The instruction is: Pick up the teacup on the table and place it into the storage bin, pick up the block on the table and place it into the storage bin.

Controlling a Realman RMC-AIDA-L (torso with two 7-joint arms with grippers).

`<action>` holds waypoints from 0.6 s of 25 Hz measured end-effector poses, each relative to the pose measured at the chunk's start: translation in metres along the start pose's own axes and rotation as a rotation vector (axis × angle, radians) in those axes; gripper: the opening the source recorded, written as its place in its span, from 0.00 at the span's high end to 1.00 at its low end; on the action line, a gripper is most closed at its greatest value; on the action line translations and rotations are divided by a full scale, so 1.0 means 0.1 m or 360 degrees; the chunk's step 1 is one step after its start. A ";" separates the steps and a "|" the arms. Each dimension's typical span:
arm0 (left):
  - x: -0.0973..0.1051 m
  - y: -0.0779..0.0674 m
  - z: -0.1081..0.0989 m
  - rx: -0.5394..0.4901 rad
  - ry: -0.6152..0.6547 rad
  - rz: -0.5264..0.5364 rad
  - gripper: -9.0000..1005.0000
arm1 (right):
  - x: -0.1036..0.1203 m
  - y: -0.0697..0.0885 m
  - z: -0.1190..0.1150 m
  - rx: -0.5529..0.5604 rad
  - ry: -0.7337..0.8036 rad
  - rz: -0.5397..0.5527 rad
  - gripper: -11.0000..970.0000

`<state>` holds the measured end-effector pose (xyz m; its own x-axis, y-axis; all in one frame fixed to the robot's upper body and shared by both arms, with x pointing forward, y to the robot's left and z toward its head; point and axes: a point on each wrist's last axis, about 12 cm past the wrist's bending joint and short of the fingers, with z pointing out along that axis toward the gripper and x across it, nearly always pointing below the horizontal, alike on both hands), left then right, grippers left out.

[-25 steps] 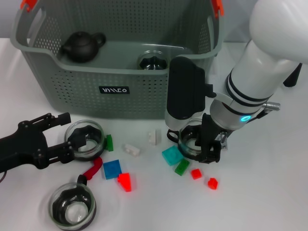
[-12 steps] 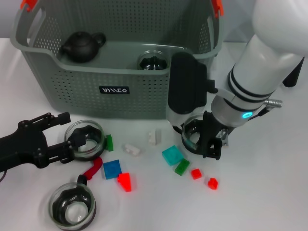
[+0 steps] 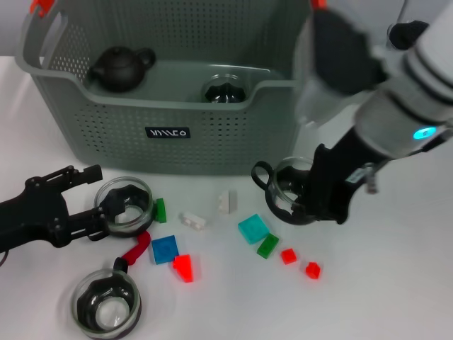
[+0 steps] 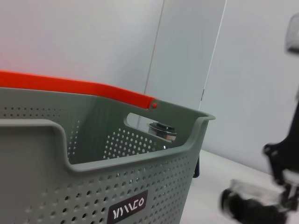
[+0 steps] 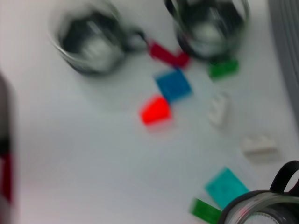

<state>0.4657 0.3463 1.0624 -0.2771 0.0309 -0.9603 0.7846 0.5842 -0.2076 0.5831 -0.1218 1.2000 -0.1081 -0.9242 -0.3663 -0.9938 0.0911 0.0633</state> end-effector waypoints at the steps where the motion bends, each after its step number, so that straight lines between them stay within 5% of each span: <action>1: 0.00 0.00 0.00 -0.0001 0.0000 0.0000 0.23 | 0.06 0.01 -0.11 -0.0065 -0.0086 -0.0002 0.94; 10: -0.02 0.01 0.02 0.0005 -0.0004 0.0007 0.22 | 0.50 0.04 -0.67 -0.0352 -0.0924 -0.0071 0.94; 13: -0.03 0.02 0.03 0.0009 -0.0006 0.0009 0.23 | 0.67 -0.01 -0.94 -0.0268 -0.1444 -0.0063 0.94; 15: -0.03 0.02 0.03 0.0012 -0.0007 0.0012 0.23 | 0.70 -0.04 -0.98 -0.0220 -0.1553 -0.0042 0.94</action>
<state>0.4700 0.3445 1.0644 -0.2687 0.0316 -0.9627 0.7907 0.5780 -0.2017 0.5817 -0.2233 1.2646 -0.1210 -0.2084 -0.9705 -0.9913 -0.0265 0.1293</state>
